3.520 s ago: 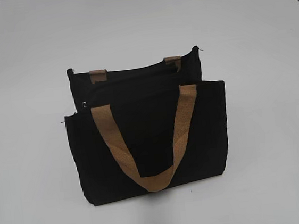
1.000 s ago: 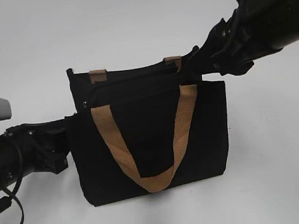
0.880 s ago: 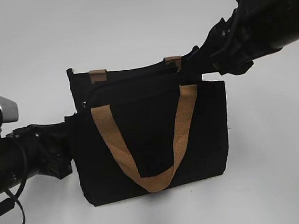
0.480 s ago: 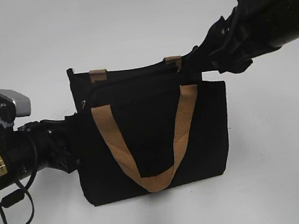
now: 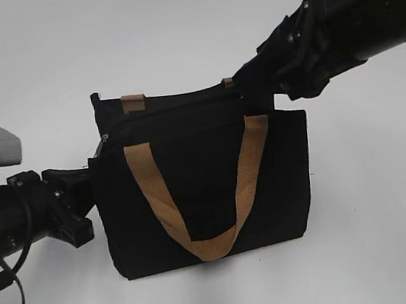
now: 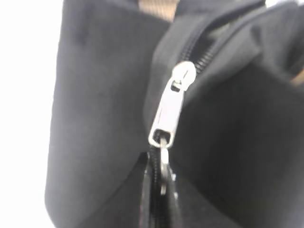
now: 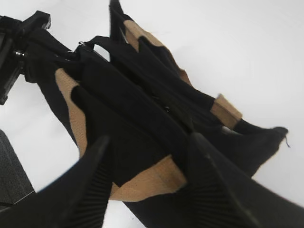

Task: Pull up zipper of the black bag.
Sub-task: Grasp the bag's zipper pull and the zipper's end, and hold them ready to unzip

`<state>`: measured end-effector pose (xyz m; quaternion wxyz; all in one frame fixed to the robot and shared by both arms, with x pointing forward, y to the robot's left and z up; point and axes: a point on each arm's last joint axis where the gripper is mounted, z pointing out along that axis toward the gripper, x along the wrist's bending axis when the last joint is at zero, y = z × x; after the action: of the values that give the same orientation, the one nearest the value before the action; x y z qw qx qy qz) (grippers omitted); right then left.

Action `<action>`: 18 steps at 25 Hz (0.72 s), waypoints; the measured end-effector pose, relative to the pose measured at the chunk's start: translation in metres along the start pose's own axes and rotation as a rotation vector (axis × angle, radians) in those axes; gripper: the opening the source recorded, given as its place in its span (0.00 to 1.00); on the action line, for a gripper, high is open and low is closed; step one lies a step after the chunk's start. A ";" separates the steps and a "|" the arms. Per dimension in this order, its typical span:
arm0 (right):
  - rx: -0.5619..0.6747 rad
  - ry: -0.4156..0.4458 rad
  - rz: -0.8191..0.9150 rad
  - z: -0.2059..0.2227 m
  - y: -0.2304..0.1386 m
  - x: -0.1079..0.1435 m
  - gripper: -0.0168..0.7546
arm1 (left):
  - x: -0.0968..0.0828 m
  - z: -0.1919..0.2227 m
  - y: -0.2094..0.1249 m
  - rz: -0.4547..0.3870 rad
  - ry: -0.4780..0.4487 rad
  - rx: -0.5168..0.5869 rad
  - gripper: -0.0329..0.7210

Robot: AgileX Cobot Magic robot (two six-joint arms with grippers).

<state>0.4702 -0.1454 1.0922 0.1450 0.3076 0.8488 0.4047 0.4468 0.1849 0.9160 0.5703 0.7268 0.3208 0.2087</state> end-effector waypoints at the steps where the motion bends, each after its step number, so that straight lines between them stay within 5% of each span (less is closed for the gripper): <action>1: -0.007 0.012 -0.028 0.000 0.001 0.002 0.53 | -0.001 -0.004 0.002 0.001 0.008 -0.008 0.06; 10: -0.009 0.170 -0.239 0.028 0.005 0.047 0.47 | -0.006 -0.024 0.025 0.042 0.034 -0.115 0.06; 18: -0.042 0.199 -0.309 0.068 0.039 0.060 0.47 | -0.009 -0.032 0.037 0.053 0.029 -0.154 0.06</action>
<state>0.4736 -0.0479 1.0797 0.1271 0.1289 0.8876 0.4236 0.4271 0.1953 0.9605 0.6140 0.6860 0.2929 0.2581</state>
